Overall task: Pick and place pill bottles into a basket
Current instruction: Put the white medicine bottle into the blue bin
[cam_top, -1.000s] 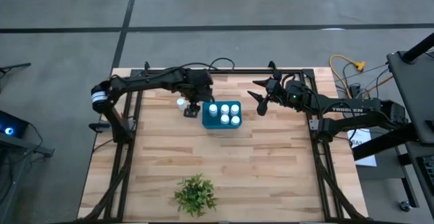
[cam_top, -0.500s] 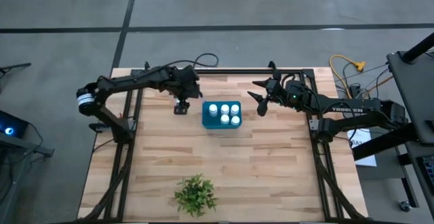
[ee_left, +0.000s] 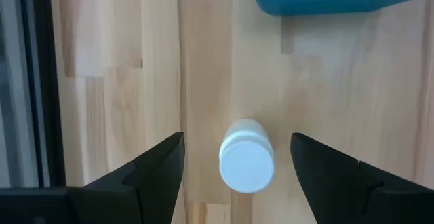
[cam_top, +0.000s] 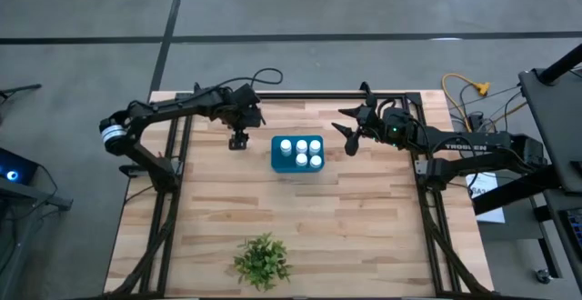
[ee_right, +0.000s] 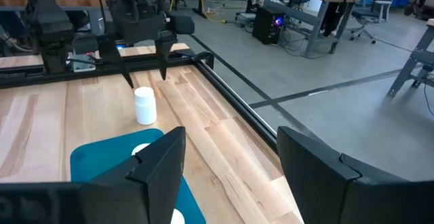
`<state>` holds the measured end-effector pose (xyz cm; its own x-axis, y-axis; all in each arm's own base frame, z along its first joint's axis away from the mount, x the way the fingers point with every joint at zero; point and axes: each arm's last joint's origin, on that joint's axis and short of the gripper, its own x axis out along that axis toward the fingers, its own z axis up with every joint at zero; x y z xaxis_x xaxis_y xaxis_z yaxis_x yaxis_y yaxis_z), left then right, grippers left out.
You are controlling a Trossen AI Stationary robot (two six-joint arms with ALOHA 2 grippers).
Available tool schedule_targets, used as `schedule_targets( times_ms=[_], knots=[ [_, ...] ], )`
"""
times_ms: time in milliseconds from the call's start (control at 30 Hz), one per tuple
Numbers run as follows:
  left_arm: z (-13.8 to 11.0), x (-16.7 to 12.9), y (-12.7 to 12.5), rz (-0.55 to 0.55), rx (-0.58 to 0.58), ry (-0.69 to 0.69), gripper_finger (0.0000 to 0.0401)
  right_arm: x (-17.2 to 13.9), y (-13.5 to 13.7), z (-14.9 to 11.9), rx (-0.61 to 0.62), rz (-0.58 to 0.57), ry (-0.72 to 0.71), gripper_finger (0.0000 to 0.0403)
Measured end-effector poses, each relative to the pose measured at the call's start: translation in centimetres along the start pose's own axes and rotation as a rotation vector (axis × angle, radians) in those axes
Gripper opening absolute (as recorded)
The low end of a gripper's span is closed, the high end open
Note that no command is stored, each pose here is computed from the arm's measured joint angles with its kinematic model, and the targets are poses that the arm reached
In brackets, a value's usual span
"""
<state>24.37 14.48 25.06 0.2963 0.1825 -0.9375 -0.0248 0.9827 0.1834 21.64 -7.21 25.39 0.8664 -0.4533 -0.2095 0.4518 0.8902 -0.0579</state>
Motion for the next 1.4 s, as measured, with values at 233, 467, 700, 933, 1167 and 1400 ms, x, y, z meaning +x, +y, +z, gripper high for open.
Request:
schedule_targets(
  times_ms=[233,467,700,933,1167,1400],
  knots=[
    [-0.5,0.5,0.1,-0.023,-0.014,0.003,0.0250,0.0,0.0,0.0,0.003,0.000,0.000,0.0224],
    [-1.7,1.9,-0.3,-0.047,-0.024,0.042,0.0250,0.0,0.0,0.0,0.003,0.005,0.000,0.0224],
    [-2.4,2.5,0.0,-0.043,-0.044,0.050,0.0250,0.0,0.0,0.0,0.003,0.004,0.000,0.0224],
    [-2.4,2.8,0.1,-0.035,-0.035,0.021,0.0250,0.0,0.0,0.0,0.006,0.004,0.000,0.0224],
    [-2.5,3.2,0.1,-0.032,-0.035,0.013,0.0250,0.0,0.0,0.0,0.006,0.004,0.000,0.0224],
    [-2.8,3.9,-0.1,-0.026,-0.035,-0.005,0.0250,0.0,0.0,0.0,0.008,0.004,0.000,0.0224]
  ],
)
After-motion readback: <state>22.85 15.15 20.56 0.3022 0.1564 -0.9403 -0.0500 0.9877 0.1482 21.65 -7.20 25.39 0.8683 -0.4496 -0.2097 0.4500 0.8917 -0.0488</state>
